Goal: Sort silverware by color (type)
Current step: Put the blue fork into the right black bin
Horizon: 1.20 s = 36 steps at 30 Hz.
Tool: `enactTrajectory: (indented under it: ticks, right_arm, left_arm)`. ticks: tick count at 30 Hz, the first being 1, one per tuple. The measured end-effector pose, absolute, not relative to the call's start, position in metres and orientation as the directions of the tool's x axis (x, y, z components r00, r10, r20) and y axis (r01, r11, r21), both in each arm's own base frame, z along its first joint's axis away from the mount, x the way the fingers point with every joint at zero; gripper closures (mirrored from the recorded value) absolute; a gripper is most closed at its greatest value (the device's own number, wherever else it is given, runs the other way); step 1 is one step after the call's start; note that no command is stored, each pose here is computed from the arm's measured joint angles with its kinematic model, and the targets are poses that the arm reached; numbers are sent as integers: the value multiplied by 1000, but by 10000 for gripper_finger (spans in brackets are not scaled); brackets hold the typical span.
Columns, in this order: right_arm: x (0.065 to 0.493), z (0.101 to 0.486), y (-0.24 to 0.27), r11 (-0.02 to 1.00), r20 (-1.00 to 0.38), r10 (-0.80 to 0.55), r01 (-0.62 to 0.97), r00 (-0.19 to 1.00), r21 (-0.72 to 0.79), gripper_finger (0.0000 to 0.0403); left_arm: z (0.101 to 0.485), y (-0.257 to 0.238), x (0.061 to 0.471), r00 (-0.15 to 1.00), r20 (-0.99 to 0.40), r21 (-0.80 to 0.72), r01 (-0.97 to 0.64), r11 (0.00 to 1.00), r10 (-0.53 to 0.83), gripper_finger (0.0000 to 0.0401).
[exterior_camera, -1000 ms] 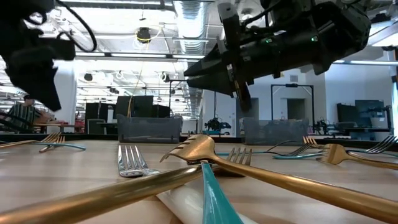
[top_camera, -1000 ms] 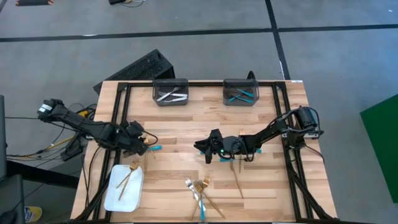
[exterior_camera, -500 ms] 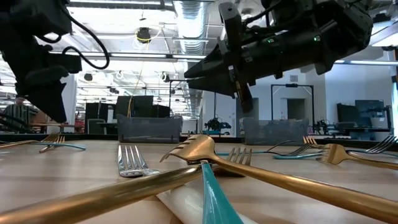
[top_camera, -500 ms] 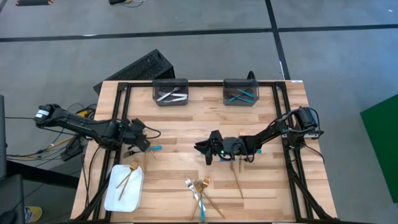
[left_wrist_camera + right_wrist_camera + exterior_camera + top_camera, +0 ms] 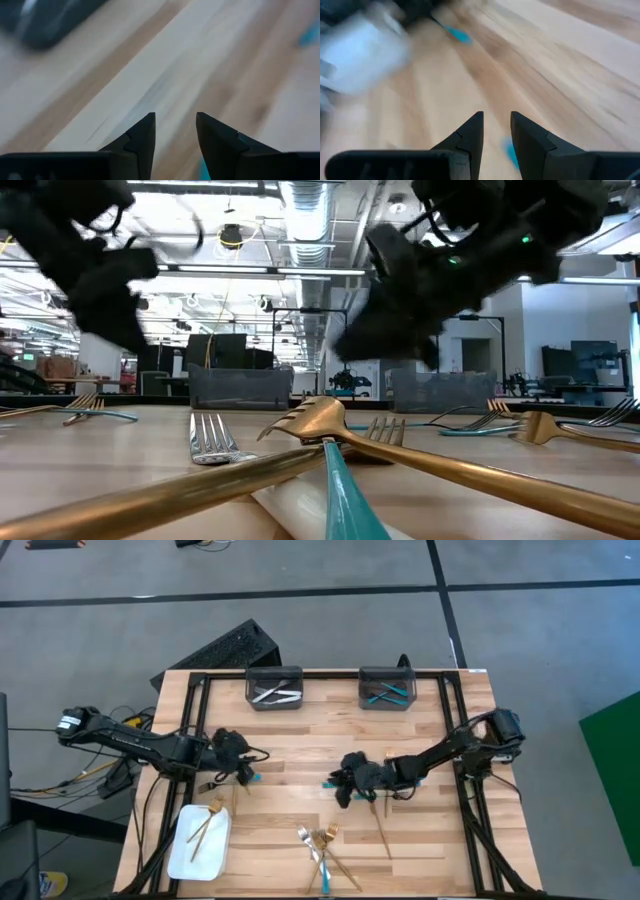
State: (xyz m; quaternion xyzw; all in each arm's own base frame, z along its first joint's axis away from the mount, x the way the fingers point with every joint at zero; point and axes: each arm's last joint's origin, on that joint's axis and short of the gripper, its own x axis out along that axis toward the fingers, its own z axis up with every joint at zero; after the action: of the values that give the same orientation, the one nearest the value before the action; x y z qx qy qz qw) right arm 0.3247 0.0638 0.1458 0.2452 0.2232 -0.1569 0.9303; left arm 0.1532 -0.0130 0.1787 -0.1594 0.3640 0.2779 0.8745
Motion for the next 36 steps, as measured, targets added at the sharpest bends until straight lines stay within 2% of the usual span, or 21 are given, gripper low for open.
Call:
enactTrajectory:
  ticks: [3,6,9,13,20,30,36]
  right_arm:
    - [306,153,61,818,-586,-307,523,750,240,279]
    - [283,163,54,793,-667,-385,598,638,114,280]
    - [259,169,47,780,-749,-421,625,512,-10,280]
    - [243,172,42,783,-804,-434,611,405,-115,280]
    - [248,165,36,833,-856,-338,548,391,-78,280]
    - [254,141,30,823,-898,-343,548,276,-146,280]
    - [255,131,33,856,-918,-321,486,233,-176,280]
  left_arm:
    - [191,-16,167,718,-609,-98,-490,866,338,273]
    - [203,-18,176,803,-500,-61,-406,912,324,273]
    - [210,-18,181,841,-428,-22,-374,927,329,273]
    - [215,-18,183,854,-372,-8,-394,919,363,273]
    - [216,-18,183,855,-365,-12,-400,917,368,273]
    - [209,-19,188,841,-399,-14,-404,915,365,273]
    - [199,-21,194,818,-436,23,-407,913,376,273]
